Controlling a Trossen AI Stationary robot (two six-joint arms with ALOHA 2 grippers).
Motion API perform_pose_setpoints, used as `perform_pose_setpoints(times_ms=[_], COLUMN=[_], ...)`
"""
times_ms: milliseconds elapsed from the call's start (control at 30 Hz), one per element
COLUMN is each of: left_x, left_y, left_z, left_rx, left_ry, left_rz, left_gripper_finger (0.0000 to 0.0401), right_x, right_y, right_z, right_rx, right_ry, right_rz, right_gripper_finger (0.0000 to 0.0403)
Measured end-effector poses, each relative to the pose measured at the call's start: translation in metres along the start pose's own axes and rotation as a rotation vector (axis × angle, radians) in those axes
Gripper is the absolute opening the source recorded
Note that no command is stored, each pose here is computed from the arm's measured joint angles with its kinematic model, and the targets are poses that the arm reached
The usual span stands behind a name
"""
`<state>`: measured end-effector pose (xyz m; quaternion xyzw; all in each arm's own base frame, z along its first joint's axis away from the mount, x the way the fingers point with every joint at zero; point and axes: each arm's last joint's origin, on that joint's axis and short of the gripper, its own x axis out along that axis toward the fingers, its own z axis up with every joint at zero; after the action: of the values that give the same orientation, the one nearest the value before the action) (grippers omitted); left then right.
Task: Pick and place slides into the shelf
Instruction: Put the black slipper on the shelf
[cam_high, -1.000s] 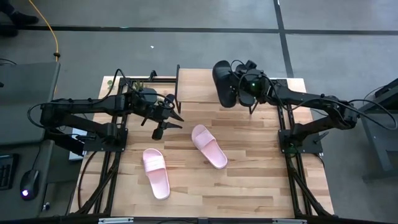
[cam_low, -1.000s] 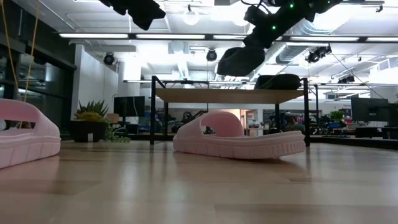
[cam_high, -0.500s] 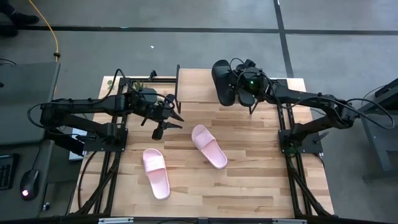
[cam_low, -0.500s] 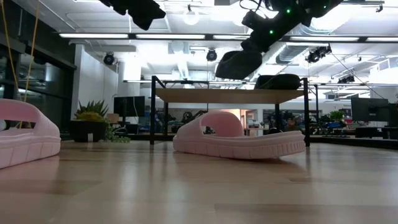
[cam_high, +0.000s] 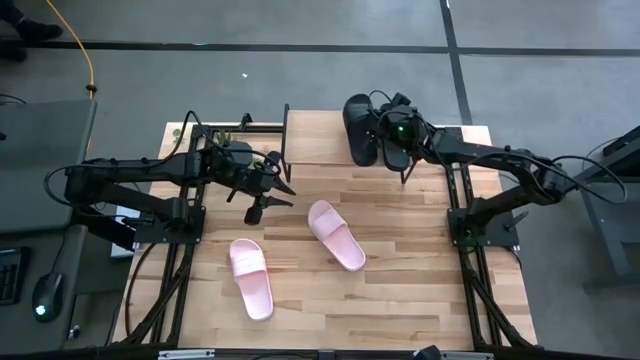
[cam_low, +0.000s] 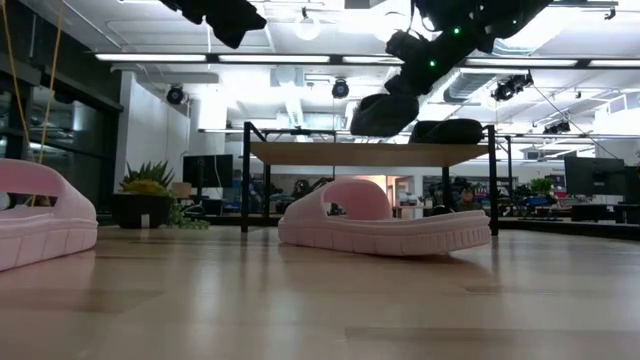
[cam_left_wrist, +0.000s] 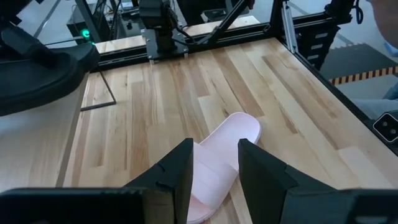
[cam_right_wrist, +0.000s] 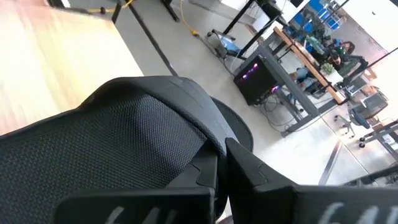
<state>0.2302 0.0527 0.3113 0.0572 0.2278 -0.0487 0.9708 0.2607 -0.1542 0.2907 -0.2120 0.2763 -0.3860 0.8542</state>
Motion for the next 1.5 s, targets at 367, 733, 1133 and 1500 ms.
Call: perform_pose_setpoints(times_ms=[367,733,1133,1500], left_x=[0.000,0.000,0.000,0.000], left_y=[0.000,0.000,0.000,0.000], left_z=[0.000,0.000,0.000,0.000], left_rx=[0.000,-0.003,-0.003,-0.018], left_ry=[0.000,-0.001,-0.001,-0.001], left_rz=[-0.002,-0.002,-0.002,-0.002], left_gripper_finger=[0.0111,0.0111,0.0111,0.0110], right_x=[0.002,0.002,0.001,0.002], right_y=[0.000,0.001,0.001,0.000], right_z=[-0.006,-0.011,-0.012,-0.013], right_rx=[-0.020,-0.049,-0.067,-0.065], right_ry=[0.059,0.110,0.127,0.127], right_rz=[-0.010,-0.013,-0.013,0.005], right_gripper_finger=[0.0000,0.0000,0.0000,0.0000])
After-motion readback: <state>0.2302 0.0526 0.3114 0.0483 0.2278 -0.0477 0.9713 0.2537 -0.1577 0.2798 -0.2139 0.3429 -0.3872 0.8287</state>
